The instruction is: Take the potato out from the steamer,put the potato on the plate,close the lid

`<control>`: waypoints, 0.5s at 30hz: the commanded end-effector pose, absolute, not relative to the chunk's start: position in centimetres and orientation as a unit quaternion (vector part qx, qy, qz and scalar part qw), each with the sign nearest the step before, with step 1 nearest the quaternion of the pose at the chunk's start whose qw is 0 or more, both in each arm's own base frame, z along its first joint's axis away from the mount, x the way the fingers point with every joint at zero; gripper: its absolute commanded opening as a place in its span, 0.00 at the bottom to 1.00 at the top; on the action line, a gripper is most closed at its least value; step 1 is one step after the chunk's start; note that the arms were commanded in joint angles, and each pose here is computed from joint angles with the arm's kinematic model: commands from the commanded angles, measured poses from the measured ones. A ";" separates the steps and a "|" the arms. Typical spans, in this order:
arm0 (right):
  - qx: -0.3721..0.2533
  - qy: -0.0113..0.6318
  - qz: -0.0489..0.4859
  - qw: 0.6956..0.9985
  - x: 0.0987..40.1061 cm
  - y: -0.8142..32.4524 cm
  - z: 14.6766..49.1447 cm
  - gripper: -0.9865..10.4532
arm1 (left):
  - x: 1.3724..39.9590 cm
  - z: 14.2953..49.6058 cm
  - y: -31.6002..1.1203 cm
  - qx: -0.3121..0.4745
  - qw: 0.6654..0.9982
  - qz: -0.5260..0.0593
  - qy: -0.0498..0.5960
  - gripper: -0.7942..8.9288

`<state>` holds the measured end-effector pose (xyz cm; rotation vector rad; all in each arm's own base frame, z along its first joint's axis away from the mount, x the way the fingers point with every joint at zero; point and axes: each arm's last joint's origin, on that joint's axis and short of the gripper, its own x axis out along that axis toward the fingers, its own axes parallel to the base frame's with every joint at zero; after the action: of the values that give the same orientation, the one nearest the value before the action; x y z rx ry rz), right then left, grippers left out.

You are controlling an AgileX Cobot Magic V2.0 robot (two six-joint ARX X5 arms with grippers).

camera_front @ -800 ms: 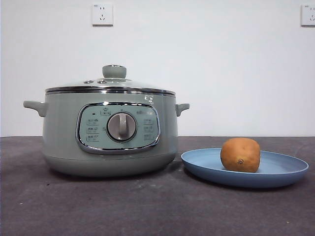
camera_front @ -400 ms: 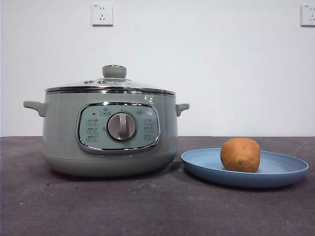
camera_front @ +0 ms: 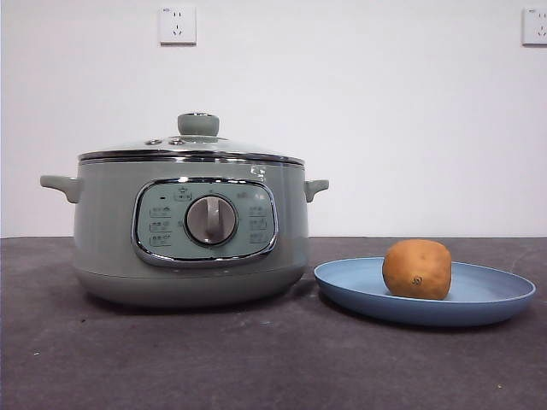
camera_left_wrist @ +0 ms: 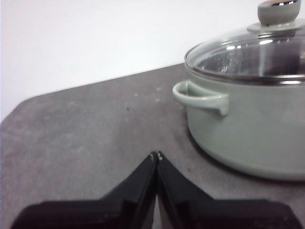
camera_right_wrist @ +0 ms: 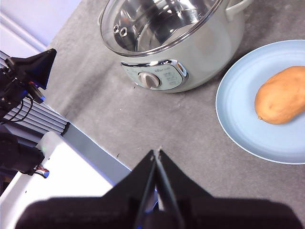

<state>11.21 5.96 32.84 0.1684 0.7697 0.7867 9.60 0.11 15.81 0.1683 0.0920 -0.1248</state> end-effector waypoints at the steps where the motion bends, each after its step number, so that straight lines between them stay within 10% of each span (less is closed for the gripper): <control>1: 0.078 0.362 0.374 0.851 11.2 6.0 33.0 0.09 | 9.6 15.0 0.2 0.079 0.993 -0.060 0.070 0.08; 15: 0.078 0.362 0.374 0.850 11.2 6.0 33.0 0.09 | 9.6 14.8 0.2 0.077 0.992 -0.063 0.080 0.08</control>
<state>11.21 5.96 32.84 0.1684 0.7697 0.7867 9.53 0.13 15.28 0.1613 0.1477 -0.1244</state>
